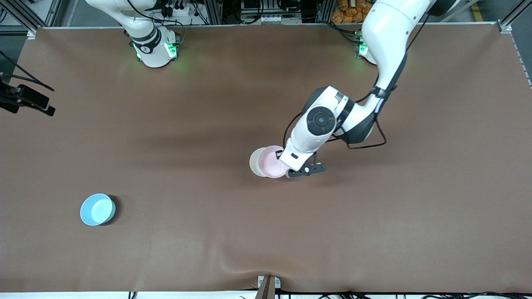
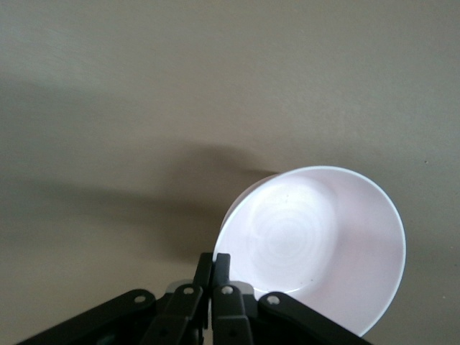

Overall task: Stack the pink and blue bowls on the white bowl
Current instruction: 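Carry the pink bowl with the left gripper over the white bowl, then lower the pink bowl into the white bowl while the right gripper reaches out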

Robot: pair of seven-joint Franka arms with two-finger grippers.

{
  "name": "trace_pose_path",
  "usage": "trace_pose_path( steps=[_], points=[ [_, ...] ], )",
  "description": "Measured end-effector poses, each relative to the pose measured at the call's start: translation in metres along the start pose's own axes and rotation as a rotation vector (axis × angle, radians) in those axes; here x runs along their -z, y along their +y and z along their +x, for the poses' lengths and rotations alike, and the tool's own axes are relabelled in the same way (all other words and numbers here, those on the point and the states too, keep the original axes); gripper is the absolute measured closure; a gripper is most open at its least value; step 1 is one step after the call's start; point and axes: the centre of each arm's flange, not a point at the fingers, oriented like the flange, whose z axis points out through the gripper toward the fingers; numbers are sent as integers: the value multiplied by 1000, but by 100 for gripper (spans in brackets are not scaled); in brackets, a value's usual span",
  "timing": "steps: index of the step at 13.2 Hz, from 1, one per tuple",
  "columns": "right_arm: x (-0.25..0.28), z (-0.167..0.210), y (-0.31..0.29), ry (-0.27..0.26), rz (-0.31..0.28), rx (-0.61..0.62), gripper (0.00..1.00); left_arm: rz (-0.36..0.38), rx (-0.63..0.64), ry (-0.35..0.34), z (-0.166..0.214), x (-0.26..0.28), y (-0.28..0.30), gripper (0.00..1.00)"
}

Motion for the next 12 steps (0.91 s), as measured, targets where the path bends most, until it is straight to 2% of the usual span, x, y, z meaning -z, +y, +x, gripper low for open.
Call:
trace_pose_path(
  steps=[3, 6, 8, 12],
  points=[
    [-42, 26, 6, -44, -4, -14, 0, -17, -17, 7, -10, -15, 13, 97],
    [-108, 70, 6, -52, -8, -17, 0, -21, -22, 11, -12, -13, 17, 97],
    [-137, 82, 3, -74, -10, -14, 0, -23, -25, 12, -13, -13, 18, 97],
    [-191, 96, 5, -153, -15, -17, 0, -18, -20, 13, -11, -15, 15, 97]
  ],
)
